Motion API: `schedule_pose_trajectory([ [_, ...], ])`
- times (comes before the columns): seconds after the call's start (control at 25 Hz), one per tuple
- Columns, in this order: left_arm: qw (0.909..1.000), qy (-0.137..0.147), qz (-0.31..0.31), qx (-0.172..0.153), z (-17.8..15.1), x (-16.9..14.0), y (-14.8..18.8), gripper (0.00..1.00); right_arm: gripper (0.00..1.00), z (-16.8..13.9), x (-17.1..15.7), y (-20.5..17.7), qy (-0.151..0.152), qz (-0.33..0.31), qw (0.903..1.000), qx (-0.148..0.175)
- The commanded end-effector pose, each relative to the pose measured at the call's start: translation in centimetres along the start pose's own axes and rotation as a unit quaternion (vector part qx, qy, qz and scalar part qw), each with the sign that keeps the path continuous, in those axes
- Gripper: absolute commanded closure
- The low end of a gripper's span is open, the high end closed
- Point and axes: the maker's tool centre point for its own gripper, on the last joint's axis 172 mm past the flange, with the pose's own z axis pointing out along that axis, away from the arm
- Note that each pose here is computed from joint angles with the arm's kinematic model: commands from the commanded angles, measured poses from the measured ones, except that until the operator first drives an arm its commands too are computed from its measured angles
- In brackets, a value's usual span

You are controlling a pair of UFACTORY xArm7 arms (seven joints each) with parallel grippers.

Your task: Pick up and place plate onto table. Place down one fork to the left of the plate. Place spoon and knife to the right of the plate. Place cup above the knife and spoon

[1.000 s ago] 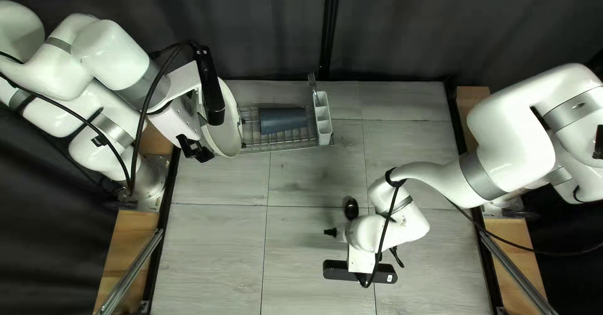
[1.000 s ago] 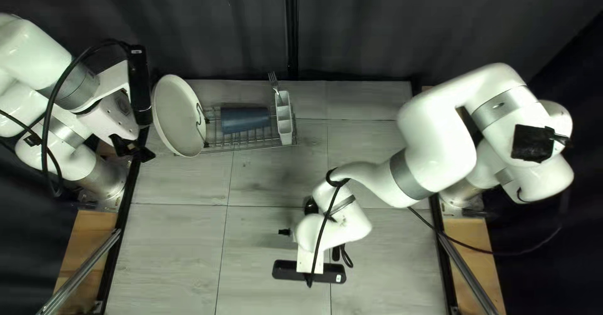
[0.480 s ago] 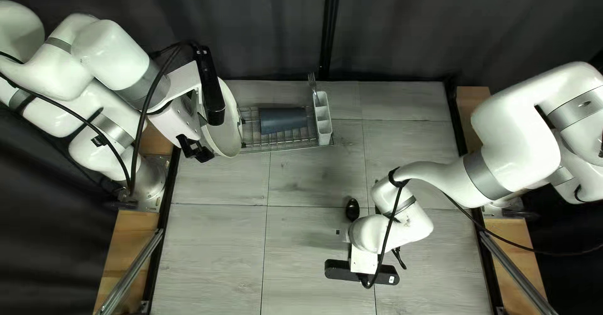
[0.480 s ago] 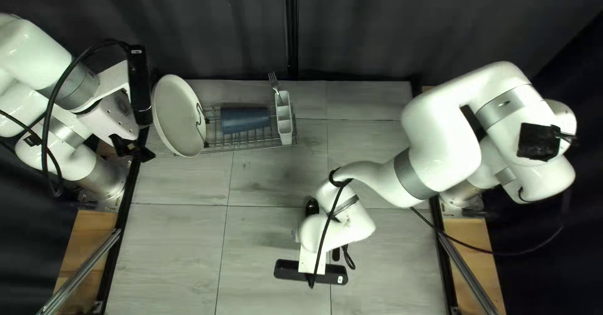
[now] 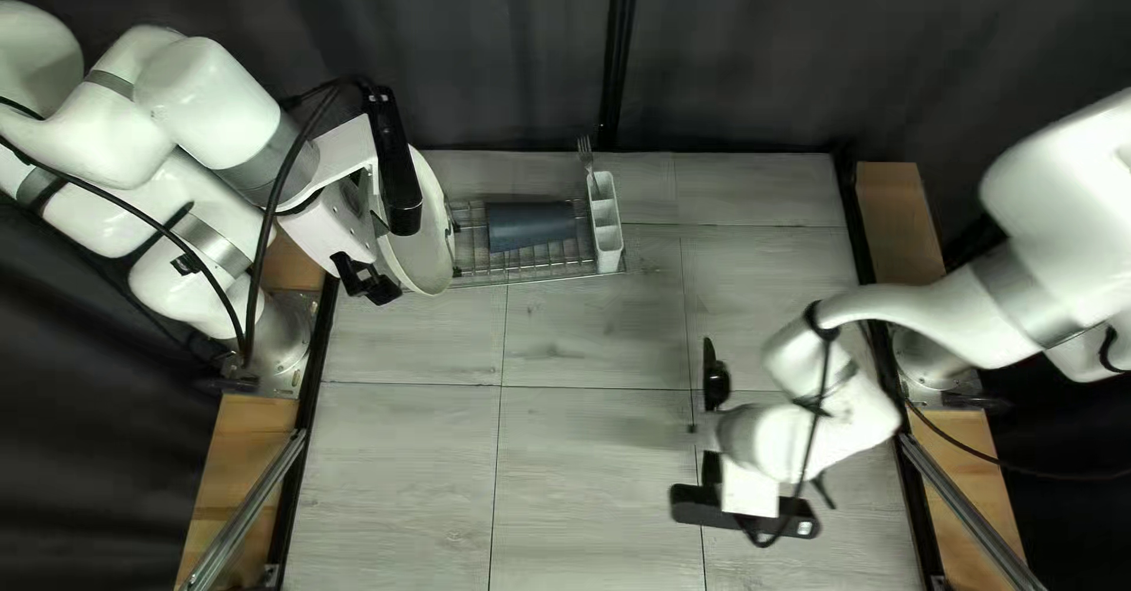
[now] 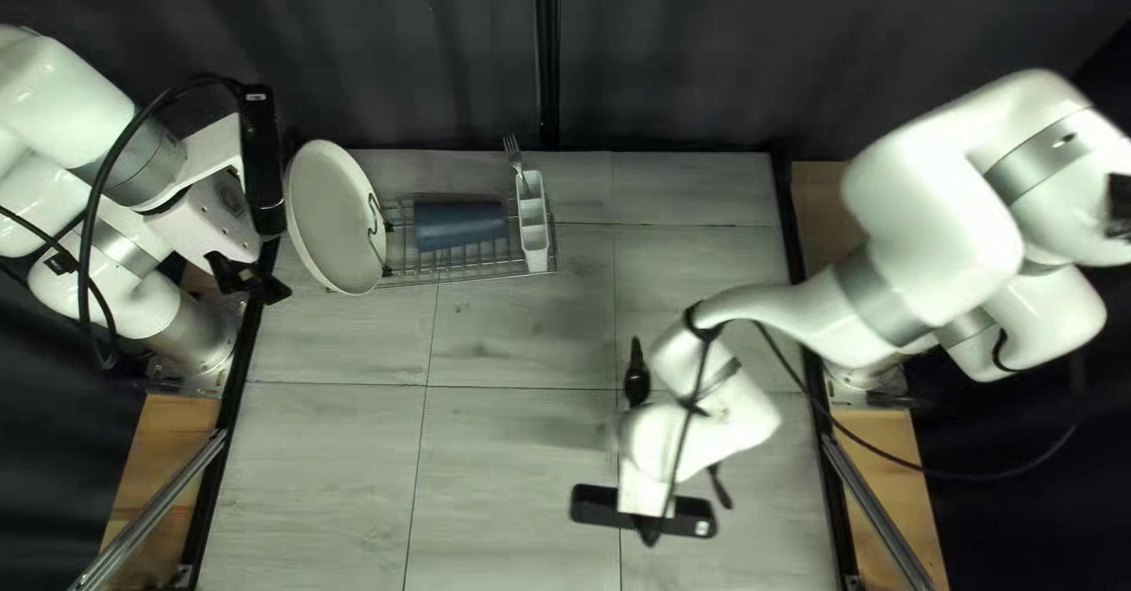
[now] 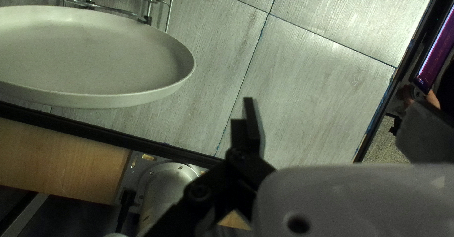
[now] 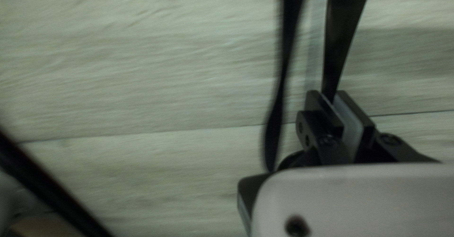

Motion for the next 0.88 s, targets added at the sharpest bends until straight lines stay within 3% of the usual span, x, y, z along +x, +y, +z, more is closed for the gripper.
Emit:
schedule_pose_trajectory([
  [0.04,1.0000,0.000,0.000,0.000,0.0,0.0,0.0,0.00,1.00,1.7,-0.1,-0.6,0.001,-0.003,1.0000,0.001],
  [0.56,1.0000,0.000,0.000,0.000,0.0,0.0,0.0,0.00,1.00,3.6,-0.2,0.2,0.006,-0.015,0.9999,-0.001],
  [0.6,1.0000,0.000,0.000,0.000,0.0,0.0,0.0,0.00,0.68,3.6,-0.2,0.2,0.007,-0.015,0.9999,-0.001],
  [0.64,1.0000,0.000,0.000,0.000,0.0,0.0,0.0,0.00,0.00,3.6,-0.3,0.3,0.006,-0.013,0.9999,-0.001],
  [0.88,1.0000,0.000,0.000,0.000,0.0,0.0,0.0,0.00,0.00,-1.6,-2.8,0.8,-0.014,0.016,0.9997,-0.010],
])
